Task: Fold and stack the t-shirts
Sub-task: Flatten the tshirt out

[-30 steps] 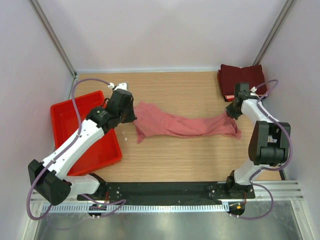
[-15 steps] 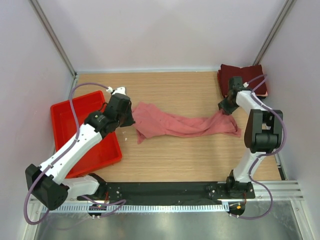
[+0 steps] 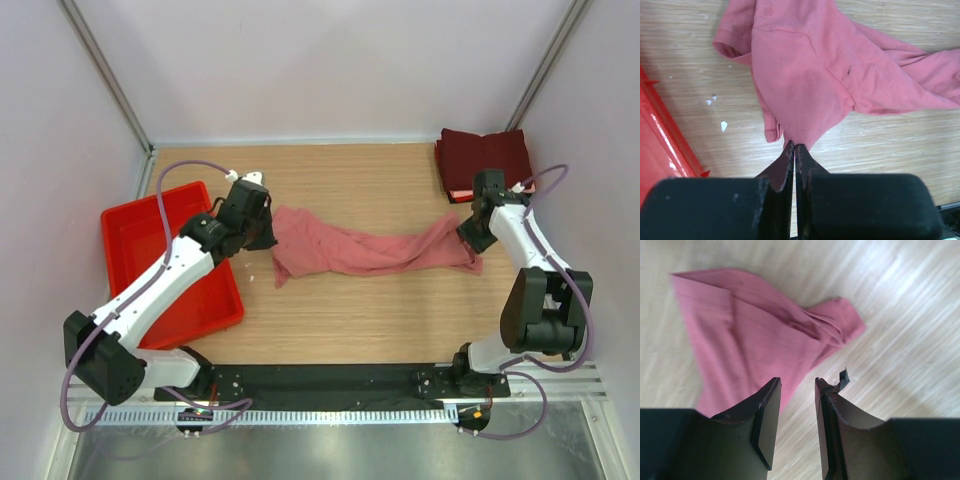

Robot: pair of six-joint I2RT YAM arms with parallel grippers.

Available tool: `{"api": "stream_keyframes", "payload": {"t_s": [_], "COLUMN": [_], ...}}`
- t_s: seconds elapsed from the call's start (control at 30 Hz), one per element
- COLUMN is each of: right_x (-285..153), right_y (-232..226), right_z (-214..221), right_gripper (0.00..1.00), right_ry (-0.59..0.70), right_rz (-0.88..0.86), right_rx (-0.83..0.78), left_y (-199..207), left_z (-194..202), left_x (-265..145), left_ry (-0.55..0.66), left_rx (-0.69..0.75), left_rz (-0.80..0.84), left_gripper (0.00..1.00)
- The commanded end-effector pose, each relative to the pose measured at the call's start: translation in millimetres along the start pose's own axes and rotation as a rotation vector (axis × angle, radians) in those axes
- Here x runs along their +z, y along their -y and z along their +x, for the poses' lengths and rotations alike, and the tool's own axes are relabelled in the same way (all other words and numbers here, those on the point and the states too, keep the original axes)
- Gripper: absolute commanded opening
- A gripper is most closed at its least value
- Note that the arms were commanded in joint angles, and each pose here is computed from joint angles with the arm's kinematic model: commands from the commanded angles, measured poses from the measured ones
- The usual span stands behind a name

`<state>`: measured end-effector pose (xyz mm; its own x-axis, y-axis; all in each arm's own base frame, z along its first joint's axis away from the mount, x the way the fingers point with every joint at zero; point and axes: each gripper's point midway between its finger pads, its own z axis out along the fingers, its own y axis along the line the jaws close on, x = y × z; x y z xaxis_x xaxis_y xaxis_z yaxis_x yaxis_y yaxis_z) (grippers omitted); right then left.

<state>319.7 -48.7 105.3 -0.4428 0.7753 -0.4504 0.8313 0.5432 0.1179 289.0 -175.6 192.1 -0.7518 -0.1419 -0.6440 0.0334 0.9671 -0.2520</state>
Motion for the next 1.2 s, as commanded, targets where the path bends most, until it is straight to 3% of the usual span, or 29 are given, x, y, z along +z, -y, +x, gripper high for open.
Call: {"api": "stream_keyframes", "payload": {"t_s": [0.0,0.7,0.8,1.03,1.17], "right_x": [11.9,62.8,64.8,45.5,31.1], "right_y": [5.1,5.5,6.3,9.0,15.9], "right_z": [3.4,12.1,11.1,-4.7,-9.7], "right_gripper": [0.4,0.4,0.35,0.03,0.01], "right_ry": [0.001,-0.011,-0.01,0.049,0.063], "right_rz": [0.009,0.036,0.032,0.019,0.027], "right_rx": [0.034,0.132,0.14,0.128,0.094], "left_y": [13.1,12.4,13.1,7.3,3.6], "left_z": [-14.3,-3.1,-5.2,-8.3,-11.0], "left_x": [-7.3,0.8,-0.5,-1.5,-4.3], "left_ry": [0.018,-0.008,0.0,0.015,0.032], "left_rx": [0.017,0.013,0.011,0.013,0.004], "left_rz": [0.058,0.066,0.067,0.037,0.018], "left_gripper": [0.0,0.0,0.0,0.0,0.0]}}
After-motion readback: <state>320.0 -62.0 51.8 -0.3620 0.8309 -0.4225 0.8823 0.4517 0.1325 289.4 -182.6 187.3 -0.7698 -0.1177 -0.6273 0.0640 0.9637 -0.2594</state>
